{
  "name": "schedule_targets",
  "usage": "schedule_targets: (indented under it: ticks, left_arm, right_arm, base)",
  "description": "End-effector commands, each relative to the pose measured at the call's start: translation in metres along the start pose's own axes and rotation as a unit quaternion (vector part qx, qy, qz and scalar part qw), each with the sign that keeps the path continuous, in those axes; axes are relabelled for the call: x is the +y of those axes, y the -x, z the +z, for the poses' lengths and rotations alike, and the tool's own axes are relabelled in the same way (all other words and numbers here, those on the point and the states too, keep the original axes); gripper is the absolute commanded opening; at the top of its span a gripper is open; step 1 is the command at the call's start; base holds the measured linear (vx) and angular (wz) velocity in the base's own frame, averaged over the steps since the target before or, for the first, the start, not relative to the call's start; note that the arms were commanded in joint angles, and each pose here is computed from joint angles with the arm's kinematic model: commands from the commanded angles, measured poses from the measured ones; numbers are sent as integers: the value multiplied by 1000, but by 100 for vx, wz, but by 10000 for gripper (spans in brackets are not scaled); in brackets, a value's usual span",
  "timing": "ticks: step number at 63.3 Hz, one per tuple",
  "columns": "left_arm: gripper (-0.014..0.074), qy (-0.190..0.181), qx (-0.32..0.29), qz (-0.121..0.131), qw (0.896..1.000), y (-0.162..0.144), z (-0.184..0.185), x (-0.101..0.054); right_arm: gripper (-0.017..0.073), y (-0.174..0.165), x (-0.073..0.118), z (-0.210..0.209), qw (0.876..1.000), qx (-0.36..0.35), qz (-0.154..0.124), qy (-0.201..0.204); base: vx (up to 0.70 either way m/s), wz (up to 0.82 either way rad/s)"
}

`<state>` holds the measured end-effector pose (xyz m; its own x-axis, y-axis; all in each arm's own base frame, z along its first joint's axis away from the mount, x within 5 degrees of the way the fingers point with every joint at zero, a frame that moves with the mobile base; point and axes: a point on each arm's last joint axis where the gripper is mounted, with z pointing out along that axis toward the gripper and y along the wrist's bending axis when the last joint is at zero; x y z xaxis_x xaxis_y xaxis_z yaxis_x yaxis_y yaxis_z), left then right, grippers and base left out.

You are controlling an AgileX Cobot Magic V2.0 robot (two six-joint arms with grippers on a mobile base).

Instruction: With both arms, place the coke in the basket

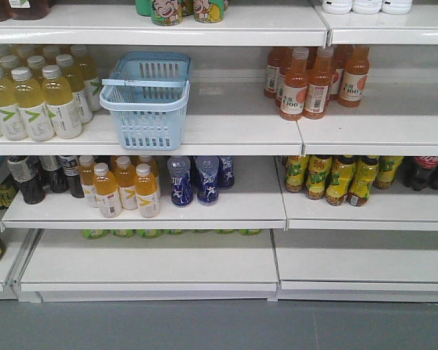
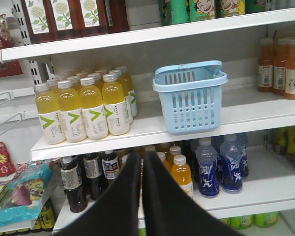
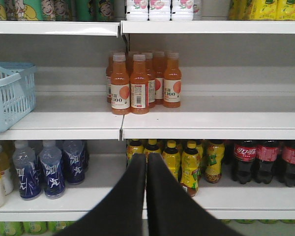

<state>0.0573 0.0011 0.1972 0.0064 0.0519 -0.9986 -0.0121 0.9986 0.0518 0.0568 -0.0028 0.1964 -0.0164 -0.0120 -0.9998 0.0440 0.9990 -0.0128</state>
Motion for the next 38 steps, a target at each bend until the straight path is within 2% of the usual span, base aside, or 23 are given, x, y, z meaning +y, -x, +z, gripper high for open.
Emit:
schedule_targets:
  ticks: [1, 38]
  left_arm:
    - [-6, -6, -42, -3, 999, 7, -2, -1]
    - [-6, -6, -42, -3, 999, 7, -2, -1]
  right_arm:
    - [-8, 4, 0, -1, 999, -40, -6, 1]
    - [-8, 4, 0, -1, 999, -39, -6, 1]
  base:
    - [16, -1]
    - [14, 0]
